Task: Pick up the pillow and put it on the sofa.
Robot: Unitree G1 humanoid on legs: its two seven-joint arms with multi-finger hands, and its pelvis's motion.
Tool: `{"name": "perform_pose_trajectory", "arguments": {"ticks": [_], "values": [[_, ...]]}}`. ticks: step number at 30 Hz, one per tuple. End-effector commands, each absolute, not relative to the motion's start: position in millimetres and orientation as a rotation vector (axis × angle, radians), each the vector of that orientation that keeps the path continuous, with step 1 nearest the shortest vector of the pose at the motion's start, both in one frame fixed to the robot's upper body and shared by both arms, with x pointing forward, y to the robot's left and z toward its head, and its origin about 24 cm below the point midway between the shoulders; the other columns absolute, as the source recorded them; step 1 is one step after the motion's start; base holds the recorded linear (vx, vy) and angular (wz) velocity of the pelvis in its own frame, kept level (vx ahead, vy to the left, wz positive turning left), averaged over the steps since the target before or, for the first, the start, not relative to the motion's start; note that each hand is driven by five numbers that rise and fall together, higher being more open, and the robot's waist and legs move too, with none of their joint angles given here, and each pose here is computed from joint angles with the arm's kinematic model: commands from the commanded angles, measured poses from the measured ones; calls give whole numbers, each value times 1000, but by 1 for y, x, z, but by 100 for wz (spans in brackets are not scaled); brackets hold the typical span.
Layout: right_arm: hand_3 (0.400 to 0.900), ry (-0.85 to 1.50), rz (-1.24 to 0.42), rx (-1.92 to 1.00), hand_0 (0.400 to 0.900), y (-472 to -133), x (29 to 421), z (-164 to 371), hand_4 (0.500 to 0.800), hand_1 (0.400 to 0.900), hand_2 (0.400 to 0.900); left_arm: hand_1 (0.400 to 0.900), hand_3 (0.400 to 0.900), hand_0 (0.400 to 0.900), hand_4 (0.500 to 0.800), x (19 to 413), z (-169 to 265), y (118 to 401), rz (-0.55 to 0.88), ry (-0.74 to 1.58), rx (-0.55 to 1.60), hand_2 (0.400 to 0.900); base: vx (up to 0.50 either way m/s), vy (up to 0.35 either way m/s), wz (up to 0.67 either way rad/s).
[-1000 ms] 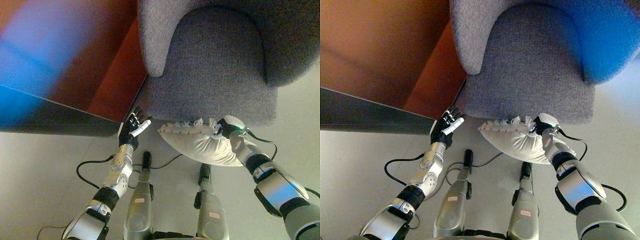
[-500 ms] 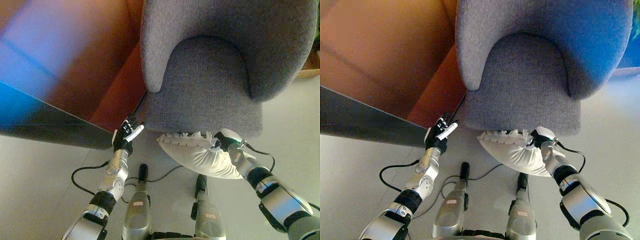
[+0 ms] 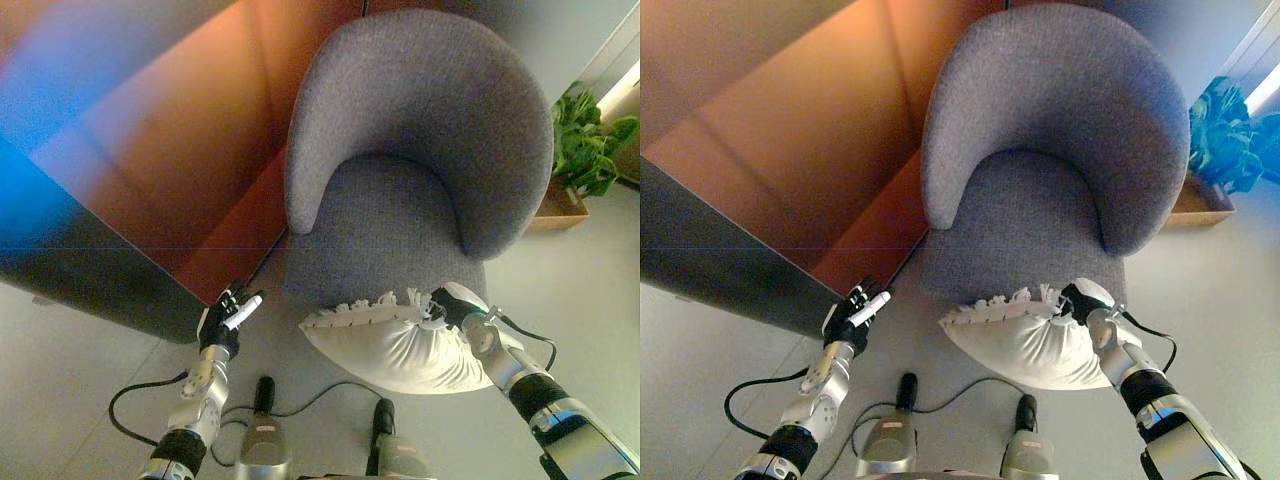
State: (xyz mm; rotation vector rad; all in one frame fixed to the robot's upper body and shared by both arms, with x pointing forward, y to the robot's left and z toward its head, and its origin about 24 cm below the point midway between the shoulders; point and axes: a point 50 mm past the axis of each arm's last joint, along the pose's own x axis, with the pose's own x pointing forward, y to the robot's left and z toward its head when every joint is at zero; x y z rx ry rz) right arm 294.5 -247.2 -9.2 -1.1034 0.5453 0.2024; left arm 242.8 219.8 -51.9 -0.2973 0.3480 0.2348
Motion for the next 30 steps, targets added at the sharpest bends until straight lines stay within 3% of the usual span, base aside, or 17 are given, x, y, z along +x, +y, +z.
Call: {"name": "perform_pose_trajectory", "arguments": {"ticks": [1, 30], "values": [[400, 403, 115, -1235, 400, -269, 310, 39, 500, 400, 400, 900, 900, 900, 800, 244, -44, 216, 146, 290, -235, 900, 90, 12, -5], [400, 261, 24, -1293, 400, -282, 369, 163, 500, 400, 400, 900, 900, 900, 800, 237, -49, 220, 114, 340, -230, 900, 14, 6, 0]]}}
